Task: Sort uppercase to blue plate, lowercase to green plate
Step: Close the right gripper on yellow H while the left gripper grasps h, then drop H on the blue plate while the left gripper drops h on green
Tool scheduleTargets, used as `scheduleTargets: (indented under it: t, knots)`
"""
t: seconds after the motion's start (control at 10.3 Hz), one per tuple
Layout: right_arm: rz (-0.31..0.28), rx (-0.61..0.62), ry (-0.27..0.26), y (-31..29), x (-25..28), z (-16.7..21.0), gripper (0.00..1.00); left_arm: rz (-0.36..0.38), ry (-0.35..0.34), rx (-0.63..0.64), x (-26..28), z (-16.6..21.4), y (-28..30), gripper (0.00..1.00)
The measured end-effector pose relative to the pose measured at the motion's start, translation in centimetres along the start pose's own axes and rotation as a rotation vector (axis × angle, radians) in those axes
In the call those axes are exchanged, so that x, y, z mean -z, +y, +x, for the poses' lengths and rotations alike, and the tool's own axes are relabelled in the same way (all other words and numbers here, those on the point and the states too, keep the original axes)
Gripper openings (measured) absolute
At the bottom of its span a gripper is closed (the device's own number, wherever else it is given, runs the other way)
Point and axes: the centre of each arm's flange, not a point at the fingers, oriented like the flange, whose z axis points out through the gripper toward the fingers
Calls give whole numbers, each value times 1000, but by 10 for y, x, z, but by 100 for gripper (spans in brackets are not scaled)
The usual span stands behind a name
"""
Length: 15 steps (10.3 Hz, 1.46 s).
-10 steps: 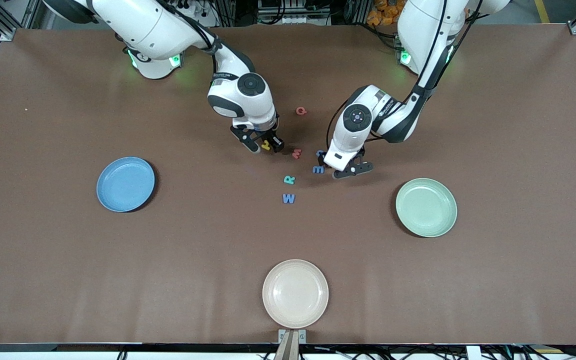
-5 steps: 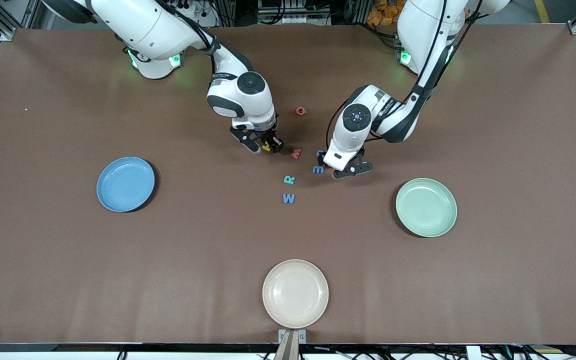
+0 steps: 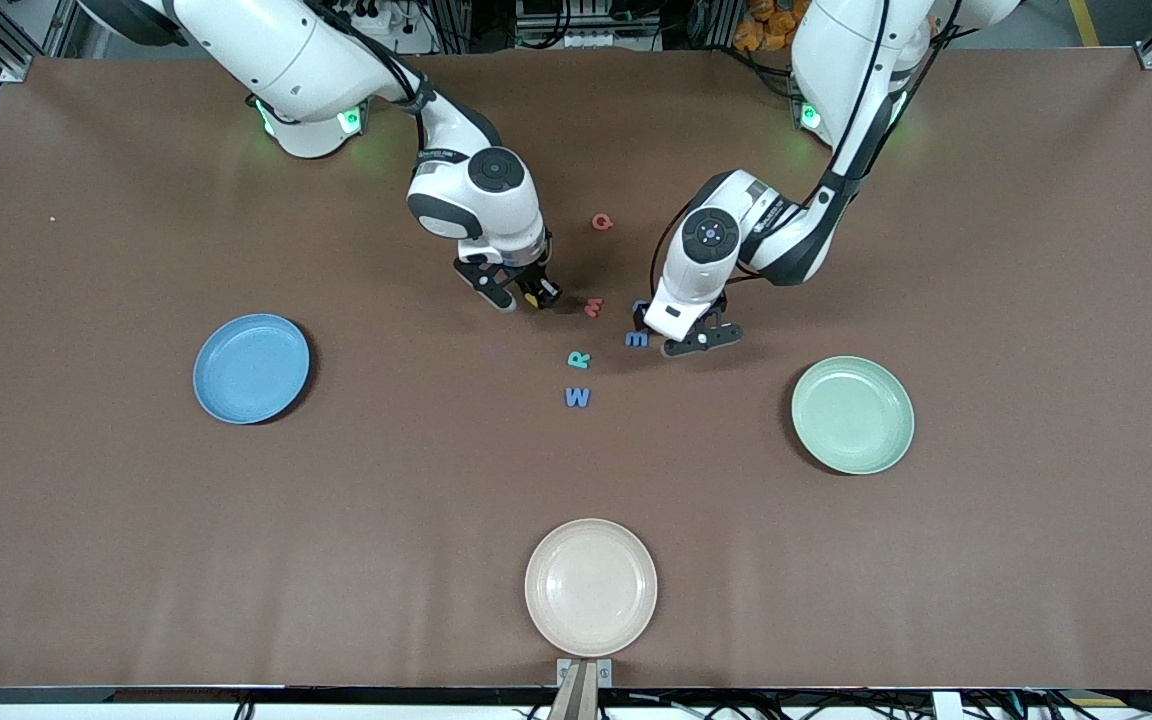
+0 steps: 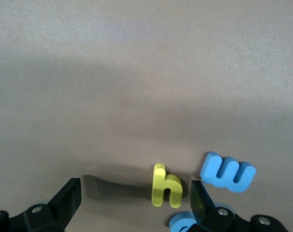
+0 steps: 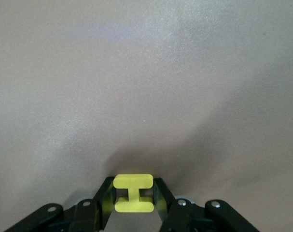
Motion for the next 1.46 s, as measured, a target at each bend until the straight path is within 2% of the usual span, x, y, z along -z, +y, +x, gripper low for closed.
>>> scheduleTargets:
  t: [0.39, 0.58, 0.68, 0.97, 1.07, 1.26, 1.36, 1.46]
  knots:
    - [2, 23, 4, 0, 2, 1, 35, 0, -1, -7, -2, -2, 4, 100]
    - [-16, 43, 21, 2, 2, 12, 35, 5, -5, -7, -6, -3, 3, 99]
    - [-35, 63, 35, 5, 2, 23, 35, 3, -4, -7, -5, -2, 4, 89]
    - [-67, 121, 59, 17, 4, 52, 35, -5, 4, -9, 0, -1, 8, 44]
    - [-89, 151, 74, 20, 6, 57, 35, -6, 4, -9, 1, 0, 8, 33]
    - [-122, 191, 67, 22, 12, 68, 35, -6, 5, -9, 1, 0, 8, 32]
    - [-150, 217, 35, 23, 17, 75, 35, -3, 7, -9, 2, 1, 7, 32]
    - [-206, 264, -13, 27, 24, 85, 35, 13, 9, -13, 2, 6, 3, 32]
